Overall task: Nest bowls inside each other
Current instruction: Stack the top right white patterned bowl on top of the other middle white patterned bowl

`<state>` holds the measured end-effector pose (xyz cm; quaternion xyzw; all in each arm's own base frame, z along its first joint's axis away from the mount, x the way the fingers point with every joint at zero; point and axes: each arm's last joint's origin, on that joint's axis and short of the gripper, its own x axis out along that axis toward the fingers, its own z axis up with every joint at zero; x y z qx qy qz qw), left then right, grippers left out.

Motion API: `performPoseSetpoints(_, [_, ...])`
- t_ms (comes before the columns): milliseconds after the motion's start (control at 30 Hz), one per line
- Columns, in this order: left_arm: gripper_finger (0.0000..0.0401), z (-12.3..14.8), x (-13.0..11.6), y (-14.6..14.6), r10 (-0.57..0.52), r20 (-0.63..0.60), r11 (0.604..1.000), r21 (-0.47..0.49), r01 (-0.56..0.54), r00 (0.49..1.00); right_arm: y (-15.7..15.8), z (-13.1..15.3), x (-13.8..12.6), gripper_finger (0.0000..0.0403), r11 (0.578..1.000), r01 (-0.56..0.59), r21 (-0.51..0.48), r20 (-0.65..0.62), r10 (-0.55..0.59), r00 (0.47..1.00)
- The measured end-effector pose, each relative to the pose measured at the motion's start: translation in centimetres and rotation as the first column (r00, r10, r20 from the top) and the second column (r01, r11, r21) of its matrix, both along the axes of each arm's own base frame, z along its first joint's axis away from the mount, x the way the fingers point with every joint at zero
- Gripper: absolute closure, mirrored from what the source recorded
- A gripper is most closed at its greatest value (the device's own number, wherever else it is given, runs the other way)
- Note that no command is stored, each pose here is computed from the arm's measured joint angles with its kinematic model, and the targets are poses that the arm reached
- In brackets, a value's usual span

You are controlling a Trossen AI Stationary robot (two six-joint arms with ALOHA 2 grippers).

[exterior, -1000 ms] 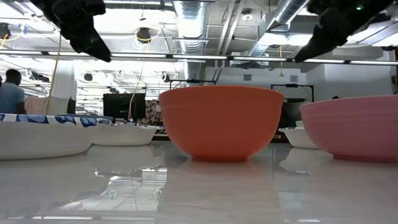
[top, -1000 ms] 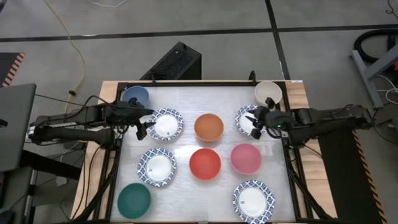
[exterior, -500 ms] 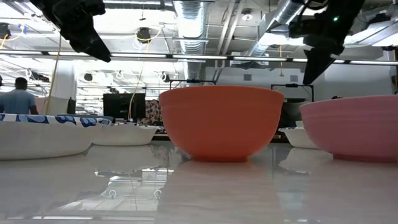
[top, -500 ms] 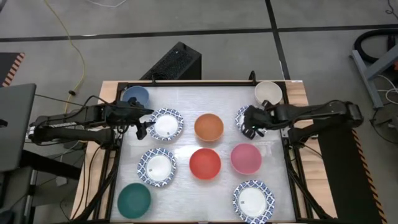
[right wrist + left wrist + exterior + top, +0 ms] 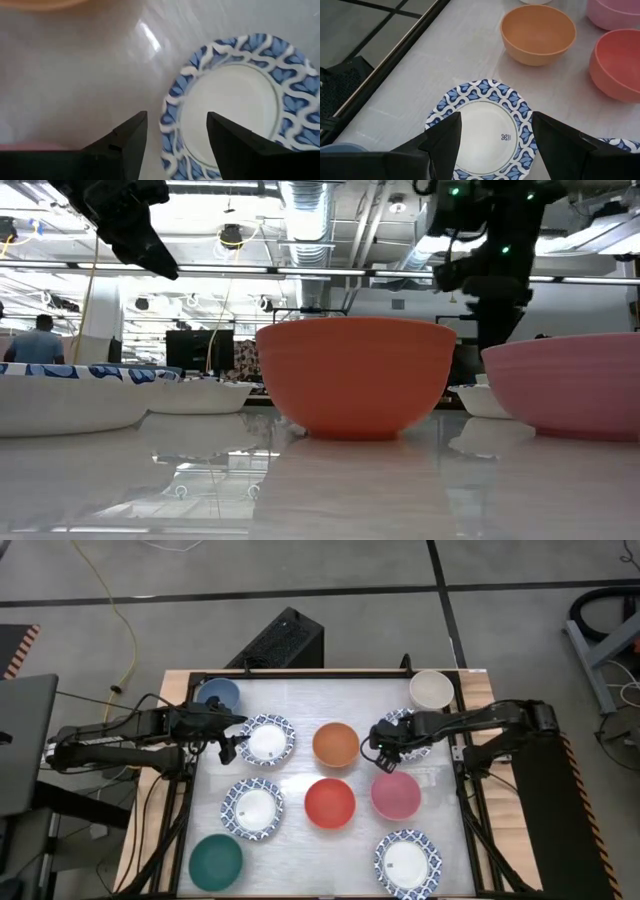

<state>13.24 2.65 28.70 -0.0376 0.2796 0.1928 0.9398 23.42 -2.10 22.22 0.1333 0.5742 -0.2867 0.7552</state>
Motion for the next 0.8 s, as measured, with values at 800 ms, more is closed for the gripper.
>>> performPoseSetpoints(800, [0.0169,0.0,0.0,0.0,-0.022,-0.014,0.999,0.031,0.022,1.0,-1.6,-4.7,2.0,0.0261,0.993,0.108,-0.043,-0.176,-0.114,0.978])
